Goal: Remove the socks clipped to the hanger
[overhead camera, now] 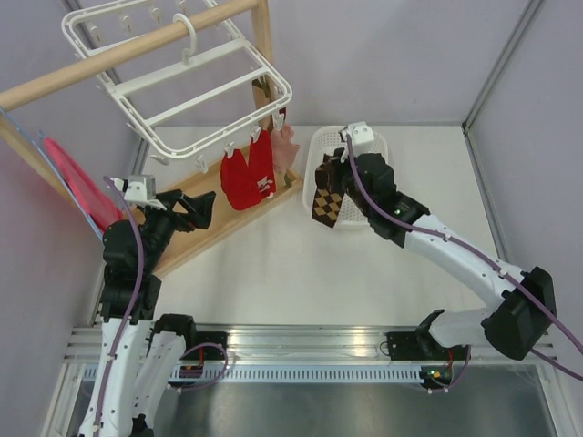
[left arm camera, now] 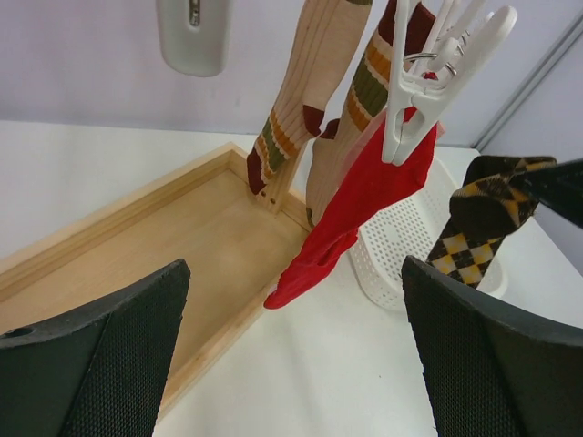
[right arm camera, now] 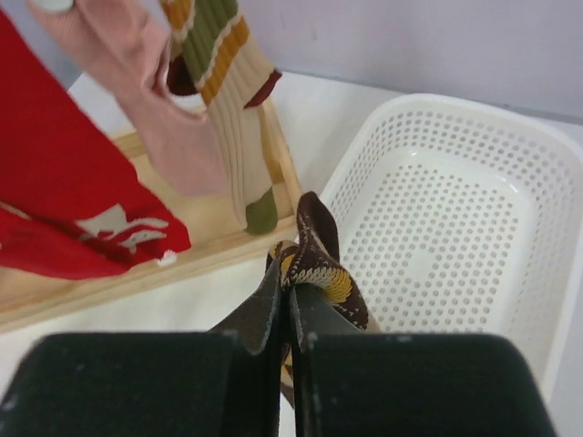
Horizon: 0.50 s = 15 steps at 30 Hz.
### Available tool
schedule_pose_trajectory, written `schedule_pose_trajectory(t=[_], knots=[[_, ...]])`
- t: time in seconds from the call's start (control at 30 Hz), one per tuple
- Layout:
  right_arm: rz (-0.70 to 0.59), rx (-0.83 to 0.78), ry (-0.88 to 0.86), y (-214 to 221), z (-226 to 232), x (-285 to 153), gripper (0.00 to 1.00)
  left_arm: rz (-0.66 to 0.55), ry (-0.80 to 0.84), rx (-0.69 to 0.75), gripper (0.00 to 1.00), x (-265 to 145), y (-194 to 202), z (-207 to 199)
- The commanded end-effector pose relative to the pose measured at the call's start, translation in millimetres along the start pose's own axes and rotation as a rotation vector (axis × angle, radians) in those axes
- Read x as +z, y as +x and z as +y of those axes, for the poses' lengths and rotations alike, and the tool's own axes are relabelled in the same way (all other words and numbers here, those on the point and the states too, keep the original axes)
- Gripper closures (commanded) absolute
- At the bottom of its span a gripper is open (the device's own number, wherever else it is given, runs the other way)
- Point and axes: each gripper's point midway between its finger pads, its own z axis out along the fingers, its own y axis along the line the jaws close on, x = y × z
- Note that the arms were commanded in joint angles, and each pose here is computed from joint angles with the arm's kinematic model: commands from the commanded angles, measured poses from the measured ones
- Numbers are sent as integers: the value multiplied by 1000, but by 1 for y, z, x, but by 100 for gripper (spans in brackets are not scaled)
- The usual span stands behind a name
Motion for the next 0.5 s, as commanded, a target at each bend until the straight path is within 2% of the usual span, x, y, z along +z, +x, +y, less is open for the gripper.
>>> schedule_pose_trajectory(t=[0.0, 0.2, 0.47], knots=[[-9, 2, -26, -27, -1, 12, 99, -4, -36, 37, 0, -4, 0, 7], [33, 36, 35, -27, -32, 53, 99, -9, -49, 36, 0, -7, 0, 9], [138, 75, 124, 21, -64, 81, 99, 4, -19, 23, 0, -7, 3, 4]])
